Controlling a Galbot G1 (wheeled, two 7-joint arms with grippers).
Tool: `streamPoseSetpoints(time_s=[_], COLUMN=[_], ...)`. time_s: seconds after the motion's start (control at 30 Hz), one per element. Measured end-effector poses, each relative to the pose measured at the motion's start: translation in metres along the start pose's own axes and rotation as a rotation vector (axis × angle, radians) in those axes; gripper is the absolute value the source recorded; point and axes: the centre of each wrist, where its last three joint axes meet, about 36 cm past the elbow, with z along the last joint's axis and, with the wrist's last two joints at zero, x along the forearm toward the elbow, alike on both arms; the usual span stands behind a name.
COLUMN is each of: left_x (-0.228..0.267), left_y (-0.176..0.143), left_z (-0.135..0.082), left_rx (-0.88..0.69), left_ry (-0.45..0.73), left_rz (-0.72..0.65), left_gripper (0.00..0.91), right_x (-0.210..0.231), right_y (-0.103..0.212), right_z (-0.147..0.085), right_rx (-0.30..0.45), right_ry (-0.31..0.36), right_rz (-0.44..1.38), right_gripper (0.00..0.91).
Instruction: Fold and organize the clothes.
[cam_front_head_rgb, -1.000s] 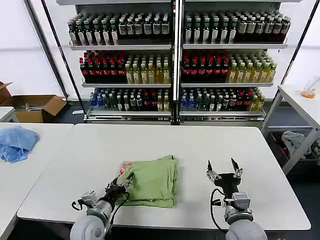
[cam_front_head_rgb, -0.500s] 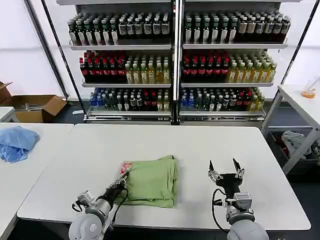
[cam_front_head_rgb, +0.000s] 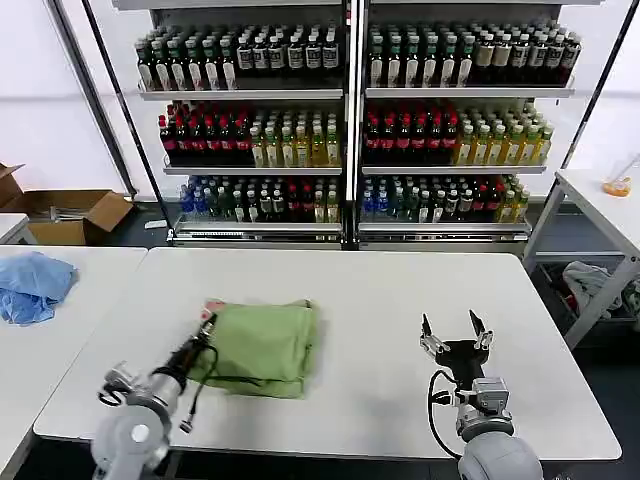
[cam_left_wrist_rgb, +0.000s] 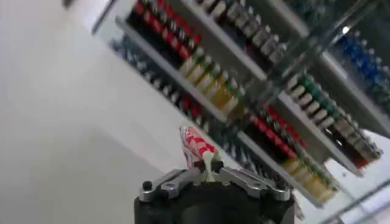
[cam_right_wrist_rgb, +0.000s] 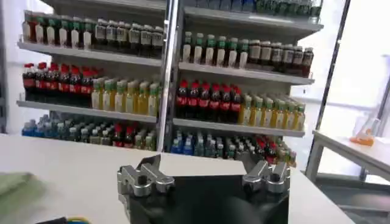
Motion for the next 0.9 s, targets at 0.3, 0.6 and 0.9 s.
streamPoseSetpoints(time_s=[0.3, 0.6, 0.9], left_x=[0.029, 0.013, -0.030], left_y=[-0.014, -0.037, -0.070], left_z=[-0.098, -0.061, 0.038], left_rx=[-0.301, -0.586, -0.811], left_ry=[-0.160, -0.073, 0.055], left_rz=[-0.014, 0.008, 0.067], left_gripper=[0.030, 0.030, 0.030], right_x=[-0.004, -0.002, 0.001], right_y=[-0.003, -0.006, -0.014], right_z=[-0.004, -0.002, -0.002], right_rx=[-0.001, 0.004, 0.014], right_ry=[-0.011, -0.004, -0.001], right_rz=[-0.004, 0.000, 0.014], right_gripper=[0.907, 0.907, 0.907])
